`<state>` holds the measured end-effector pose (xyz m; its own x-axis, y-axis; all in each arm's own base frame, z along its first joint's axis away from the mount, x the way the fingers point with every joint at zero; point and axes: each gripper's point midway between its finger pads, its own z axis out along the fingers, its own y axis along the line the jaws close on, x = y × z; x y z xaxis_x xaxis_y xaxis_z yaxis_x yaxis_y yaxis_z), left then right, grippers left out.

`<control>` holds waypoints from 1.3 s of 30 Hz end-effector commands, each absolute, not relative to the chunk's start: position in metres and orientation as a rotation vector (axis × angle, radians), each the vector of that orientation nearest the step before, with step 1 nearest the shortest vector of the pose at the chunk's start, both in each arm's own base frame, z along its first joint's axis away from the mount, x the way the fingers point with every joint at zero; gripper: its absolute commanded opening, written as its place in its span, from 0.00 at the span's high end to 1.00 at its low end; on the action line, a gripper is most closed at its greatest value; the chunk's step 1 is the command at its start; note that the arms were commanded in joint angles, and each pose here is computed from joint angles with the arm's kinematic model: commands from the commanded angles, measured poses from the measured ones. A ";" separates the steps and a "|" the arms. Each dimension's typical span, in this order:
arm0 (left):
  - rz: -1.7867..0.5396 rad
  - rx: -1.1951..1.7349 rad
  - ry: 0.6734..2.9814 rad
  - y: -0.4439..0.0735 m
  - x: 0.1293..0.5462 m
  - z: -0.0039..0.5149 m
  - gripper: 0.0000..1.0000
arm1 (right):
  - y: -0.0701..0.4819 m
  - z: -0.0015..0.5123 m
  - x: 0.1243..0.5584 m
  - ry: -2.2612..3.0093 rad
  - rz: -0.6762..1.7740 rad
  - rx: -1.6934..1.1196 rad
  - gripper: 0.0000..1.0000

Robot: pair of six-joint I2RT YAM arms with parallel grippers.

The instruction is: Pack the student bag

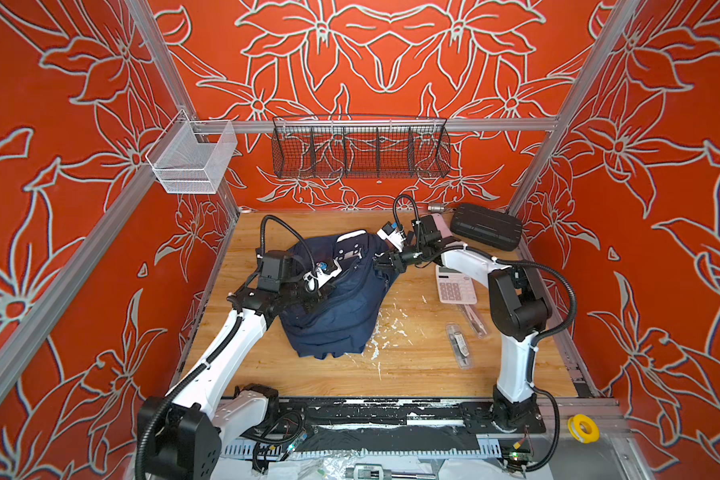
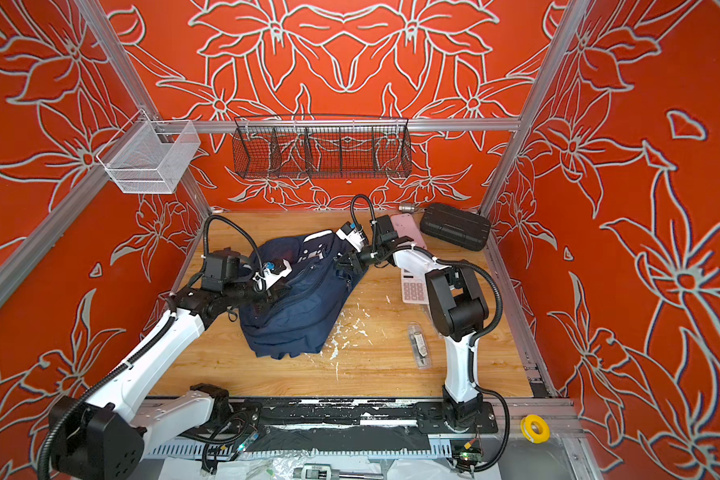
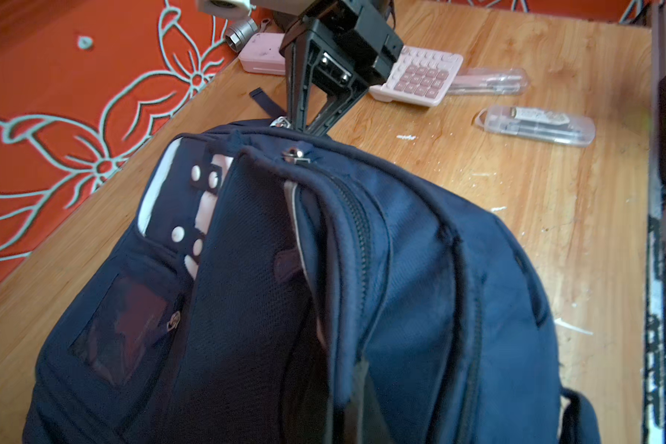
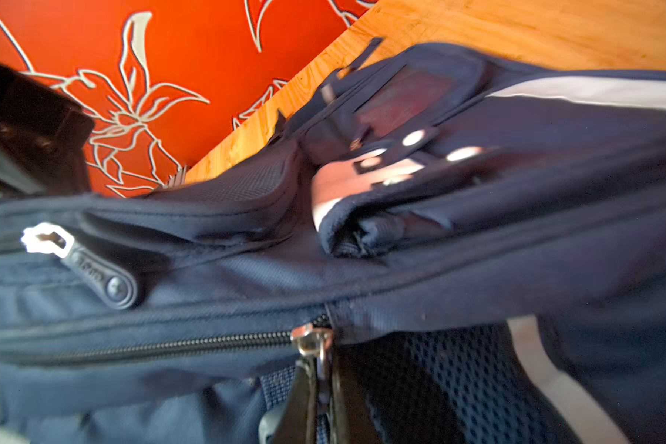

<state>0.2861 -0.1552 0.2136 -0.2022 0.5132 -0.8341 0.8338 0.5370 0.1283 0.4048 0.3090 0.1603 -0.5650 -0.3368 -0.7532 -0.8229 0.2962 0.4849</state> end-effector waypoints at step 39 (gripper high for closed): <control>-0.416 0.390 2.456 -0.185 0.304 0.239 1.00 | 0.286 0.199 0.368 2.384 0.940 -0.931 1.00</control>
